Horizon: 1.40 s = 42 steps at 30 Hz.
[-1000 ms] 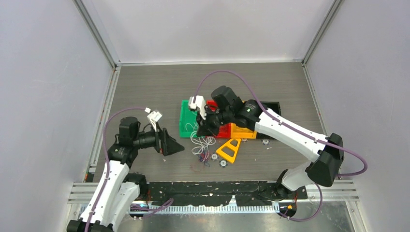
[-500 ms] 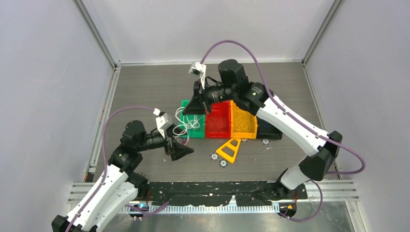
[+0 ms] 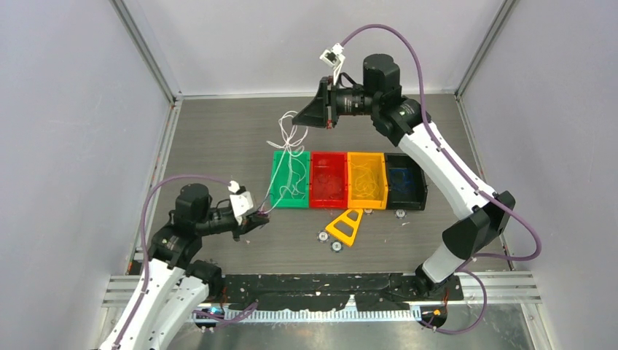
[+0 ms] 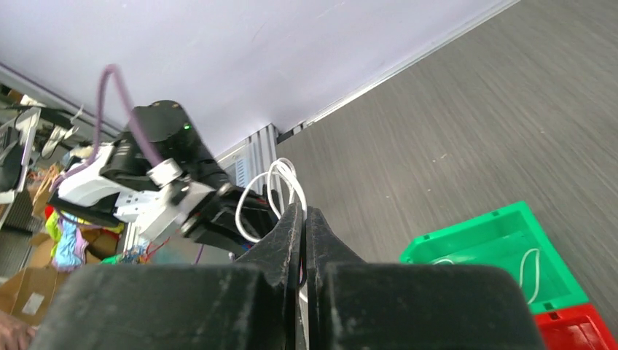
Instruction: Untangle the cables
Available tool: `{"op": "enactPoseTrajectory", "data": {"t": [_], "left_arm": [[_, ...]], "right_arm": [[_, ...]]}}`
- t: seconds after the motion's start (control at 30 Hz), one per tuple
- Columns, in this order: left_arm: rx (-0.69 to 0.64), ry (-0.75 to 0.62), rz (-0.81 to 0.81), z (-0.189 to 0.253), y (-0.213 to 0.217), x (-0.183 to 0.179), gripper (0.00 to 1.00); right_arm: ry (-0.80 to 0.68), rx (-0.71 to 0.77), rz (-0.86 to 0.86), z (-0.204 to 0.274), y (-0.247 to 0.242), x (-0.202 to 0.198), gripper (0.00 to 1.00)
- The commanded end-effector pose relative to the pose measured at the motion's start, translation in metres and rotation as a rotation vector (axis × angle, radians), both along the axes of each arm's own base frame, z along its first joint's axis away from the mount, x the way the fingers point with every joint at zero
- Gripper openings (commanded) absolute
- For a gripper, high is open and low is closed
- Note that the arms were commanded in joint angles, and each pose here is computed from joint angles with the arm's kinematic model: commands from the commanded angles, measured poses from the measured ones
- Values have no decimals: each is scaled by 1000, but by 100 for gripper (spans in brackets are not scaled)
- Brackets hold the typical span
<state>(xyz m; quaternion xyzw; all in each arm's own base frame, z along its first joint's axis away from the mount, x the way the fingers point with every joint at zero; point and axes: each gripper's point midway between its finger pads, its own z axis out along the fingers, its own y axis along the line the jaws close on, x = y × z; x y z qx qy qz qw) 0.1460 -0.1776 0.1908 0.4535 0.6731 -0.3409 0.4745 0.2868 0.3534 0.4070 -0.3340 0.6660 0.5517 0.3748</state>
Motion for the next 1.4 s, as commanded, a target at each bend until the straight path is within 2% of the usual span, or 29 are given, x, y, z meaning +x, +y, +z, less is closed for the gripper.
{"op": "enactPoseTrajectory", "data": {"t": [0.0, 0.1, 0.23, 0.3, 0.4, 0.57, 0.67, 0.73, 0.83, 0.9, 0.97, 1.07, 1.3, 1.37], "left_arm": [[272, -68, -135, -24, 30, -25, 0], [371, -36, -165, -40, 45, -34, 0], [446, 8, -148, -59, 58, -34, 17], [449, 12, -135, -63, 60, -31, 22], [448, 21, -114, -65, 61, -24, 19], [486, 54, -91, -78, 72, -19, 23], [516, 66, -73, -90, 84, -15, 18], [541, 82, -73, -98, 92, -14, 18], [592, 100, -88, -111, 104, -14, 31], [603, 115, -96, -116, 109, -15, 35], [611, 121, -106, -118, 111, -15, 34], [604, 123, -87, -117, 113, -10, 24], [568, 158, -4, -114, 116, 6, 8], [569, 169, 7, -116, 118, 7, 10]], "right_arm": [[-134, 103, -85, 45, -16, 17, 5], [-127, 121, -121, 48, -22, 28, 5], [-132, 149, -141, 56, -24, 35, 5], [-139, 163, -144, 62, -25, 36, 5], [-139, 170, -140, 65, -26, 34, 5], [-139, 171, -160, 66, -32, 38, 6], [-162, 191, -172, 80, -39, 42, 5], [-184, 206, -181, 92, -43, 43, 5], [-203, 234, -190, 107, -46, 46, 6], [-220, 259, -187, 120, -47, 44, 5], [-225, 276, -183, 126, -46, 44, 5], [-210, 290, -177, 126, -45, 45, 6], [-148, 281, -166, 100, -37, 53, 5], [-145, 280, -168, 98, -37, 55, 6]]}}
